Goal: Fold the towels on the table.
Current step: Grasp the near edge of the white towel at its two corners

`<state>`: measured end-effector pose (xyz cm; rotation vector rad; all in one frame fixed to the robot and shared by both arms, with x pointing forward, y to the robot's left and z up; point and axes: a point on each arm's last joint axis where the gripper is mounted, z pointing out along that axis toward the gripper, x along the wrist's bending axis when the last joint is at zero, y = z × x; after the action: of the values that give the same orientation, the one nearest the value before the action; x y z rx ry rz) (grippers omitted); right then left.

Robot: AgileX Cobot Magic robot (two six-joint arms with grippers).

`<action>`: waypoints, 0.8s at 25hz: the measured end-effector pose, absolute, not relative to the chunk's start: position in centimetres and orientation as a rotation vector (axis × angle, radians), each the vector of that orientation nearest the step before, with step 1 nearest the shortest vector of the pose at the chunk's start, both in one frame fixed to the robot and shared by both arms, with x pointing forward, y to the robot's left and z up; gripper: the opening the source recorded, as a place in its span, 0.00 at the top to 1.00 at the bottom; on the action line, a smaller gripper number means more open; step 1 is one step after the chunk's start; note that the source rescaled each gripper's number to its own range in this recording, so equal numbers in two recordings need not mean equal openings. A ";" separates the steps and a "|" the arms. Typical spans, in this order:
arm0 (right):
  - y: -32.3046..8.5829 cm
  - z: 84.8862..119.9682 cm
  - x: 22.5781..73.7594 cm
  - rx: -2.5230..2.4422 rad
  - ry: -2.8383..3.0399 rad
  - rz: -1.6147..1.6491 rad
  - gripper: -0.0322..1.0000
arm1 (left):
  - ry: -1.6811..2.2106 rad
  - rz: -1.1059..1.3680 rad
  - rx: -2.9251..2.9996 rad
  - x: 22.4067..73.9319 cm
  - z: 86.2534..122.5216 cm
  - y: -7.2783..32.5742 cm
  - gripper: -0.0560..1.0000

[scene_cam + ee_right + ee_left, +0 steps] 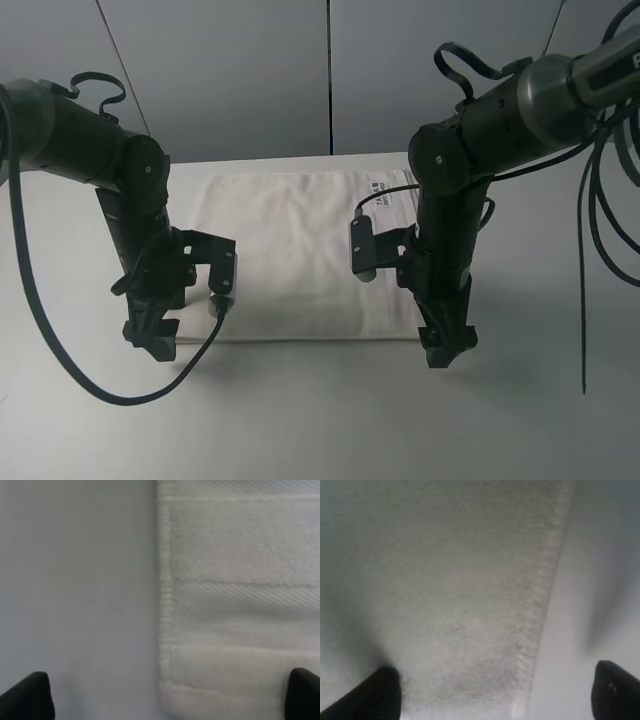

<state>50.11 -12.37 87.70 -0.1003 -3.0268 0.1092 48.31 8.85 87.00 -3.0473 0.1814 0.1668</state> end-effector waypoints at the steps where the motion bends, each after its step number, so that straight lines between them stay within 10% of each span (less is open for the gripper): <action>1: -12.4 87.6 50.2 -0.104 -3.038 0.109 0.00 | 0.181 0.167 -3.047 48.3 87.0 8.8 0.01; 20: -12.3 86.5 50.7 -0.087 -3.065 0.141 0.15 | 0.180 0.150 -3.032 48.2 86.9 8.7 0.01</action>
<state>50.68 -12.34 86.45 -0.0870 -3.0654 0.1414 48.21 8.74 86.95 -3.0325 0.1798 0.1500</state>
